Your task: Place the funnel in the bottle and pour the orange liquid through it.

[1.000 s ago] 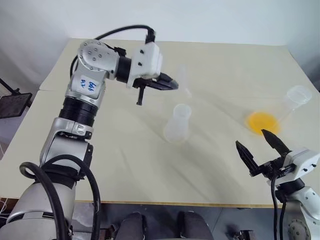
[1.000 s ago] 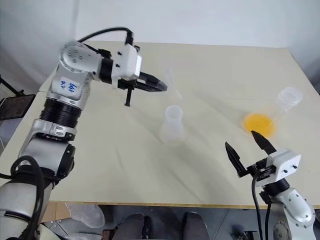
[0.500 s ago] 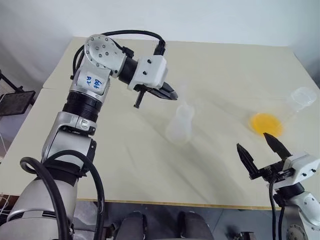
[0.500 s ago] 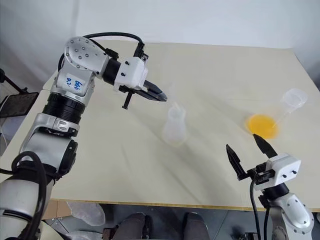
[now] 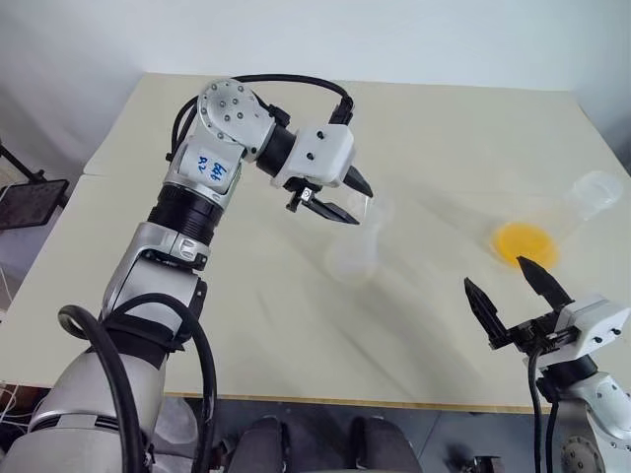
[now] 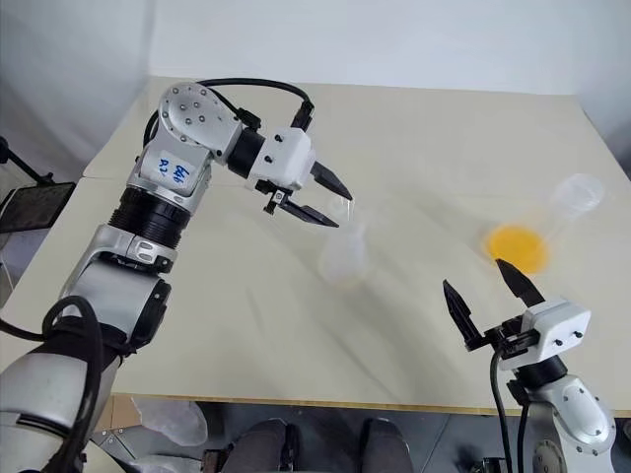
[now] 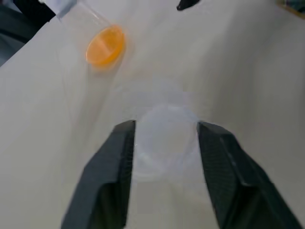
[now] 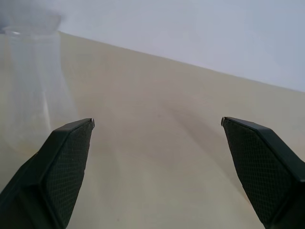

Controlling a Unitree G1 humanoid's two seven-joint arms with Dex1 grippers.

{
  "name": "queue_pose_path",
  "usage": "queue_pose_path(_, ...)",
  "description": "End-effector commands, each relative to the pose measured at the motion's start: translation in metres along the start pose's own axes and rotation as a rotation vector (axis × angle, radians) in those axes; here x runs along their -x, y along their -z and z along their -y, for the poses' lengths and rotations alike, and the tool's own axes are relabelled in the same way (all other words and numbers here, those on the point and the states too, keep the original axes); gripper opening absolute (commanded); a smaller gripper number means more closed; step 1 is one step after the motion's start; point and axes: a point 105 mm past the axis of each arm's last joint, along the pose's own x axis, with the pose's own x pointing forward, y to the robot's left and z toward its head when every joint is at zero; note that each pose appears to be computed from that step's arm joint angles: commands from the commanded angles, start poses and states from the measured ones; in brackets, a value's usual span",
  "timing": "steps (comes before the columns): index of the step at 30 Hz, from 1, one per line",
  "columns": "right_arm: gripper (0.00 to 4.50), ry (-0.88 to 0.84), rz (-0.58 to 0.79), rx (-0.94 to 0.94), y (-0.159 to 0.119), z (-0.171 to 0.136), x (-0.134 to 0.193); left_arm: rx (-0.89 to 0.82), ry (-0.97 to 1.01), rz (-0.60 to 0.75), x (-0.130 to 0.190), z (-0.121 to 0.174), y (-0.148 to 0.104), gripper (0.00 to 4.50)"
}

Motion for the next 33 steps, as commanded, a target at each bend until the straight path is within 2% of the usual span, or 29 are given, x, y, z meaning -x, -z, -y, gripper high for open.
queue_pose_path(1, 4.50, 0.002, 0.033, 0.024, -0.010, 0.000, -0.001, 0.003, -0.058, 0.073, 0.006, -0.004, -0.013, 3.40)
queue_pose_path(5, 4.50, 0.060, 0.025, 0.020, -0.007, 0.008, 0.004, 0.228, -0.199, 0.234, 0.013, 0.001, -0.005, 4.47)
queue_pose_path(9, 4.50, 0.182, 0.028, 0.037, -0.011, 0.028, 0.022, 0.385, -0.365, 0.327, 0.034, 0.024, 0.016, 4.47)
queue_pose_path(17, 4.50, 0.418, -0.036, 0.090, -0.008, 0.063, 0.084, 0.596, -0.531, 0.312, 0.066, 0.097, 0.057, 4.47)
queue_pose_path(23, 4.50, 0.506, -0.079, 0.061, 0.000, 0.069, 0.113, 0.716, -0.563, 0.333, 0.066, 0.136, 0.059, 4.47)
queue_pose_path(28, 4.50, 0.520, -0.081, 0.006, 0.010, 0.072, 0.117, 0.763, -0.573, 0.372, 0.060, 0.151, 0.054, 4.47)
queue_pose_path(33, 4.50, 0.463, -0.040, -0.049, 0.009, 0.073, 0.089, 0.782, -0.587, 0.393, 0.053, 0.158, 0.045, 4.47)
